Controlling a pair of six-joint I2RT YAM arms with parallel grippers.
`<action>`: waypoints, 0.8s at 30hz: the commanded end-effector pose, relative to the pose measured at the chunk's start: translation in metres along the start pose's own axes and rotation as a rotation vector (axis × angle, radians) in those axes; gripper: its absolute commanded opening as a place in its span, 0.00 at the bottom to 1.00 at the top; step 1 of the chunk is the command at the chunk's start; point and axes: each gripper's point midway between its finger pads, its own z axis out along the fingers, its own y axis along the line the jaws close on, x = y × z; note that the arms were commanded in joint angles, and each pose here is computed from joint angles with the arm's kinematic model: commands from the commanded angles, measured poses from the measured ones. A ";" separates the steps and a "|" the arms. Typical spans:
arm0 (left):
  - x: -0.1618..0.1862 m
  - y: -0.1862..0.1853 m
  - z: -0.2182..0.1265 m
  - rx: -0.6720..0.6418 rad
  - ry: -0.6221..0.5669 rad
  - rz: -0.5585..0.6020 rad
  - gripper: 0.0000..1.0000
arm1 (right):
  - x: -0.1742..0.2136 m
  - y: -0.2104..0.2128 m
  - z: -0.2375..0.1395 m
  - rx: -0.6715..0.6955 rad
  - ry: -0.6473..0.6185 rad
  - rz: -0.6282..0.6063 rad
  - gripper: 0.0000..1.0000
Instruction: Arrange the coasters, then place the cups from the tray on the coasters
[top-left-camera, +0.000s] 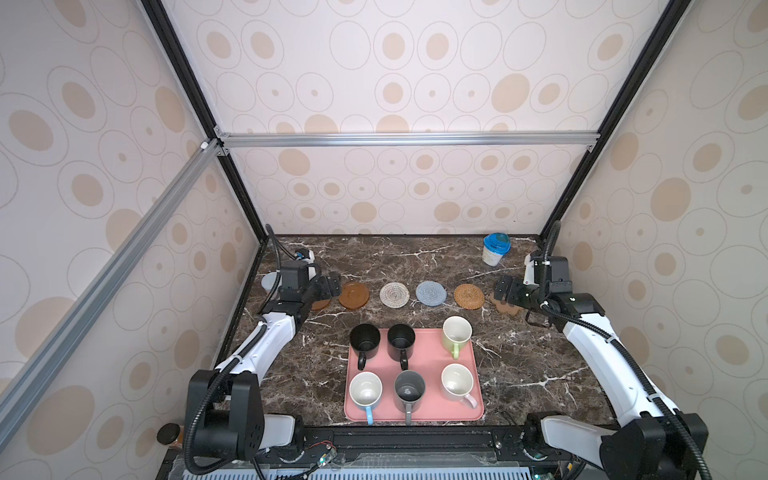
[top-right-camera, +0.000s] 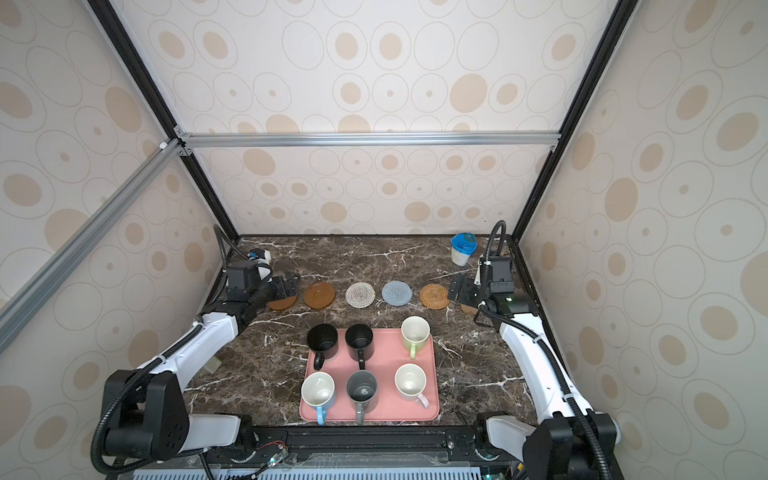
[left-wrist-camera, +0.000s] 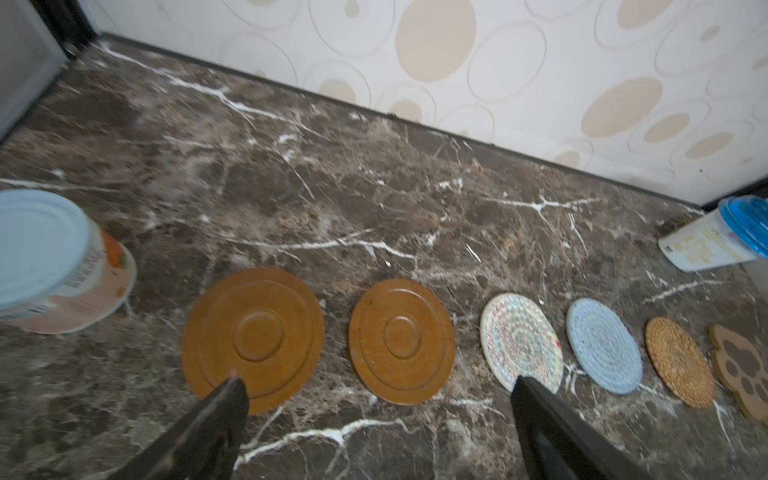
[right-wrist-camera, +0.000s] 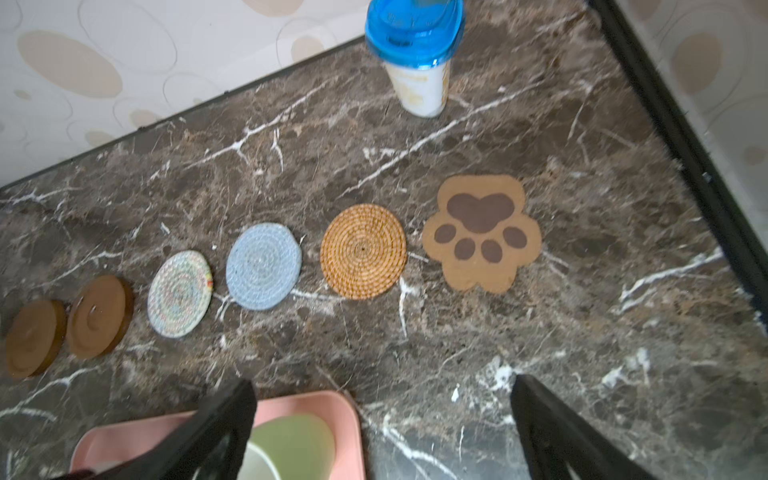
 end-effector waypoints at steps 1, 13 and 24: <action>0.002 -0.022 0.007 0.060 0.060 -0.025 1.00 | 0.032 0.022 -0.012 -0.127 0.162 0.018 1.00; 0.033 -0.081 0.072 0.170 0.236 0.025 1.00 | 0.063 0.032 -0.037 -0.224 0.194 0.013 1.00; 0.060 -0.094 0.122 0.137 0.368 0.016 1.00 | 0.075 0.038 -0.046 -0.271 0.222 0.039 1.00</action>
